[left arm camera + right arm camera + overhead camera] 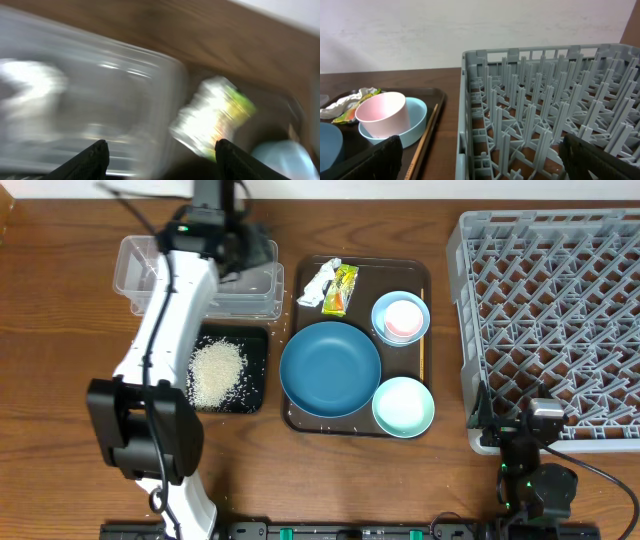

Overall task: Sort waste into correct bins and load items into the dishwasher rack
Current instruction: 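Move the tissue left and drop it into the clear bin, then grasp the second tissue and wrapper with the left gripper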

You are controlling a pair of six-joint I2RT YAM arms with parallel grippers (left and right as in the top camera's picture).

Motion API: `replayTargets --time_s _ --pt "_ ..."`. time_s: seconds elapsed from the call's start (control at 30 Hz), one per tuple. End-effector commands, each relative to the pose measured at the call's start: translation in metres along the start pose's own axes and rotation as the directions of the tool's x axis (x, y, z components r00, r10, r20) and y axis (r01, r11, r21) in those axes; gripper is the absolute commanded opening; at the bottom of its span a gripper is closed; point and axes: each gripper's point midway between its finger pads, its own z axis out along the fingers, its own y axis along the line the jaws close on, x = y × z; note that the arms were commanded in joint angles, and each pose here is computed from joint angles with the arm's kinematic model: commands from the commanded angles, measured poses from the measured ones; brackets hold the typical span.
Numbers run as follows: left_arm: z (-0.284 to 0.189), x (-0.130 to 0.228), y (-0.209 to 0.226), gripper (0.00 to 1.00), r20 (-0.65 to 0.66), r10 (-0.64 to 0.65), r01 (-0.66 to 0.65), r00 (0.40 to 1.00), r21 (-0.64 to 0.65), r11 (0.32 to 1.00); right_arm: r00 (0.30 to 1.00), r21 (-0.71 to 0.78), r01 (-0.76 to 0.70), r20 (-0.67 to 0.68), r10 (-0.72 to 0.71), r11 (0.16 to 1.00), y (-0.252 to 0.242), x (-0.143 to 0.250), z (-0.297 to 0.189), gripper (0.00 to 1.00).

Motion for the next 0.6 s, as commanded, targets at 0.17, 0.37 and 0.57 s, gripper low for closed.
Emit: replayTargets --time_s 0.17,0.37,0.57 --pt "0.038 0.035 -0.074 0.70 -0.005 0.371 -0.371 0.929 -0.022 0.928 1.000 0.003 0.012 -0.003 -0.012 1.000 -0.001 0.001 0.000 0.99" --pt "0.082 0.039 -0.066 0.71 -0.004 0.402 -0.398 0.916 -0.147 0.906 1.000 0.003 0.012 -0.003 -0.012 1.000 -0.001 0.001 0.000 0.99" --pt "0.124 0.054 -0.046 0.70 -0.061 0.393 -0.398 0.917 -0.178 0.900 1.000 0.003 0.012 -0.003 -0.012 1.000 -0.001 0.001 0.000 0.99"
